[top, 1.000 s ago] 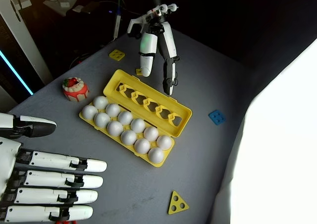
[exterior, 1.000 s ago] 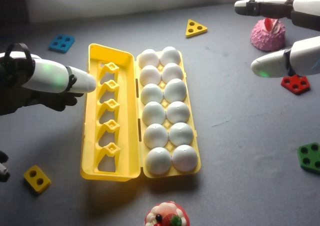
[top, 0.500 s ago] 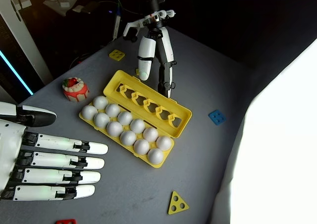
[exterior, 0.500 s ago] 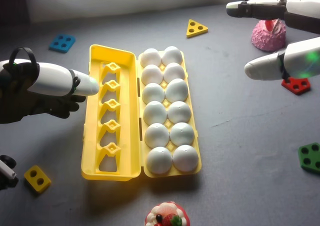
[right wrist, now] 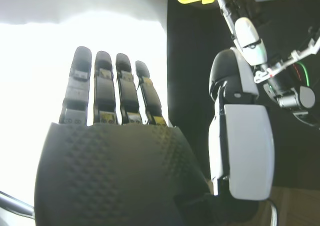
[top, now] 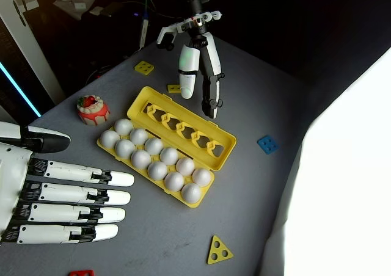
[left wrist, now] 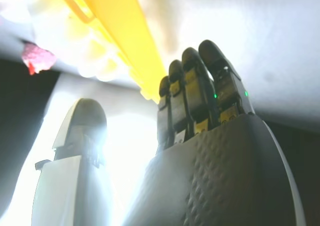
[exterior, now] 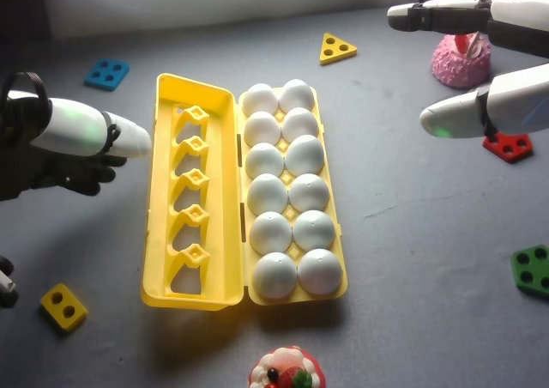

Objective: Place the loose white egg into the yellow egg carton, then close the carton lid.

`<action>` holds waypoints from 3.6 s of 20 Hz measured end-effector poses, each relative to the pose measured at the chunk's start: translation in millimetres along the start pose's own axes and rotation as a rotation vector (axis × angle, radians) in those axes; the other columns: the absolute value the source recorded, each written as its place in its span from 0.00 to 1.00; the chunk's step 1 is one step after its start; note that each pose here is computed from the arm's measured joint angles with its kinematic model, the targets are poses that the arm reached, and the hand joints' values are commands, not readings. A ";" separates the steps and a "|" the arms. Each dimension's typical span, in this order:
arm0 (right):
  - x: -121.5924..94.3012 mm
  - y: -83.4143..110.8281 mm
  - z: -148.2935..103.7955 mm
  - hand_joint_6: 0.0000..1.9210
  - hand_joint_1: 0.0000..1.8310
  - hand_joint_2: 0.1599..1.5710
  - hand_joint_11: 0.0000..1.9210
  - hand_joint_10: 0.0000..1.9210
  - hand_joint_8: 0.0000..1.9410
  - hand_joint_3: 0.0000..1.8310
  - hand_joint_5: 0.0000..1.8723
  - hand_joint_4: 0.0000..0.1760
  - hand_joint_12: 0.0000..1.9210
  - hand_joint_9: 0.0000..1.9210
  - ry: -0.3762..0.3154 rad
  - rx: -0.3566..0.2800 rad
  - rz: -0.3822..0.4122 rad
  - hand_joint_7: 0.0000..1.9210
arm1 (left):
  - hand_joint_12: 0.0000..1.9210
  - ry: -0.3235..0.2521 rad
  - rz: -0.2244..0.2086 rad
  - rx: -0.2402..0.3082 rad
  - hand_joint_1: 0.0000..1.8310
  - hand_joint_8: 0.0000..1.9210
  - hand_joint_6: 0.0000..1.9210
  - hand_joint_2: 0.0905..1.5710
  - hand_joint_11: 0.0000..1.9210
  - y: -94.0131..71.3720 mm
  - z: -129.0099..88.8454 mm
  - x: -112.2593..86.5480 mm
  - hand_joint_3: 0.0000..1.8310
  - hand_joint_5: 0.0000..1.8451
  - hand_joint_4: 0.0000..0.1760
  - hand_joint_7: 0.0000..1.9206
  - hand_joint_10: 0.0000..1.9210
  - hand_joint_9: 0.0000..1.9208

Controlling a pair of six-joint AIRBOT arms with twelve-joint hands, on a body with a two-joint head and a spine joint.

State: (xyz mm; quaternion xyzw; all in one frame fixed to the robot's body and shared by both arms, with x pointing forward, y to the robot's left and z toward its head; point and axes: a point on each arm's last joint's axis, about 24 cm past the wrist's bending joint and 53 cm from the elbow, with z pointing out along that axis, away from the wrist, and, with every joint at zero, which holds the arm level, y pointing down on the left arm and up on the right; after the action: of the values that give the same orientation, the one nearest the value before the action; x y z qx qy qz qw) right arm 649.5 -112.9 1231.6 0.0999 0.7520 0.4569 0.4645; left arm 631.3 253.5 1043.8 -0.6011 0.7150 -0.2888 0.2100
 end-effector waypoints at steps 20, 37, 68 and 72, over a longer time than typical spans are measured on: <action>-0.3 0.3 0.0 0.00 0.31 0.69 0.00 0.05 0.00 0.00 0.06 0.00 0.15 0.04 -0.001 -0.001 0.000 0.07 | 0.43 0.043 -0.109 -0.104 0.35 0.00 0.00 0.78 0.00 24.5 1.3 29.8 0.00 0.14 0.00 0.16 0.00 0.16; 0.1 1.1 0.0 0.01 0.29 0.70 0.00 0.05 0.00 0.00 0.05 0.00 0.09 0.04 -0.001 -0.003 0.000 0.06 | 0.43 0.132 -0.116 0.027 0.34 0.00 0.00 0.78 0.00 -36.7 -7.2 65.8 0.00 0.15 0.02 0.16 0.00 0.16; -3.3 5.2 0.0 0.00 0.30 0.70 0.00 0.05 0.00 0.00 0.05 0.00 0.00 0.03 -0.015 -0.015 0.001 0.07 | 0.46 0.055 -0.265 -0.147 0.35 0.00 0.00 0.78 0.00 9.1 25.5 50.0 0.00 0.15 0.00 0.16 0.00 0.17; -3.2 5.2 0.0 0.00 0.32 0.69 0.02 0.05 0.00 0.00 0.05 0.00 0.01 0.04 -0.014 -0.015 0.001 0.07 | 0.45 0.069 -0.266 -0.136 0.34 0.00 0.00 0.79 0.00 3.9 24.0 55.1 0.00 0.15 0.00 0.17 0.00 0.17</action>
State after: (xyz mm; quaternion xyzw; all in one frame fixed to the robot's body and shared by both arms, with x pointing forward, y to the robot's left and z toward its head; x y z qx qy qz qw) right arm 649.9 -111.9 1237.6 0.1001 0.7453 0.4619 0.4703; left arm 633.5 196.1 1025.9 -0.6931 0.6537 -0.2855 0.1041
